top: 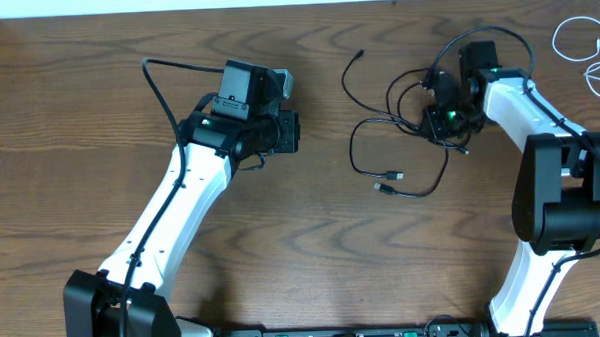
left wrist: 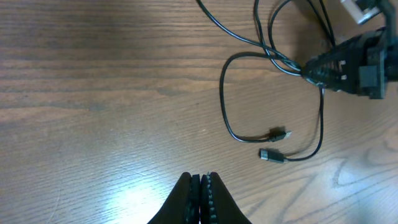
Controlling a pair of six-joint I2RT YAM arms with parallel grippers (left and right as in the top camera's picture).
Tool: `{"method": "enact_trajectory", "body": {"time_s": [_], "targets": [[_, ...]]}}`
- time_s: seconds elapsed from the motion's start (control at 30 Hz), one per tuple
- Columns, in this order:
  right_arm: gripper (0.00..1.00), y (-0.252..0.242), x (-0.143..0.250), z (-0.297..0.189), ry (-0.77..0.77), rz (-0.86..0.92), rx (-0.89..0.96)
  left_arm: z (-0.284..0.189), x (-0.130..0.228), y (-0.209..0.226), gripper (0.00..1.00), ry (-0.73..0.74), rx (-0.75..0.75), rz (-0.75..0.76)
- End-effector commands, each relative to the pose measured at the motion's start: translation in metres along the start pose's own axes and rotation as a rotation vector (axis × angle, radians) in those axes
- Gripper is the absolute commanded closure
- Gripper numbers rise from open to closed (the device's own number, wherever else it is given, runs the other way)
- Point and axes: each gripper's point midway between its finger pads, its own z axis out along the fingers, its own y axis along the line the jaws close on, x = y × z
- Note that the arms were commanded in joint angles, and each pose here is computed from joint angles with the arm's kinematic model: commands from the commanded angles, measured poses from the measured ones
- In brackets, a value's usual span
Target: Untangle cables
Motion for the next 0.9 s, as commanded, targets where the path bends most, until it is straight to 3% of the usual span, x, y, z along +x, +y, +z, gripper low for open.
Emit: {"method": "enact_trajectory", "body": {"time_s": [0.0, 0.37, 0.4, 0.53, 0.87], "targets": [[0.80, 0.000, 0.013, 0.009, 0.032, -0.004, -0.012, 0.001, -0.002, -0.005, 0.92, 0.001, 0.019, 0.011], [0.73, 0.033, 0.050, 0.005, 0.168, 0.003, -0.171, 0.001, -0.001, -0.006, 0.92, 0.003, 0.026, 0.011], [0.75, 0.034, 0.052, 0.004, 0.178, 0.011, -0.176, 0.001, -0.001, -0.007, 0.93, 0.004, 0.030, 0.011], [0.97, 0.034, 0.049, 0.001, 0.176, 0.074, -0.170, 0.001, 0.000, -0.009, 0.92, 0.006, 0.038, 0.012], [0.99, 0.086, -0.018, -0.076, -0.028, 0.099, -0.359, 0.000, 0.001, -0.037, 0.93, 0.017, 0.174, 0.034]]}}
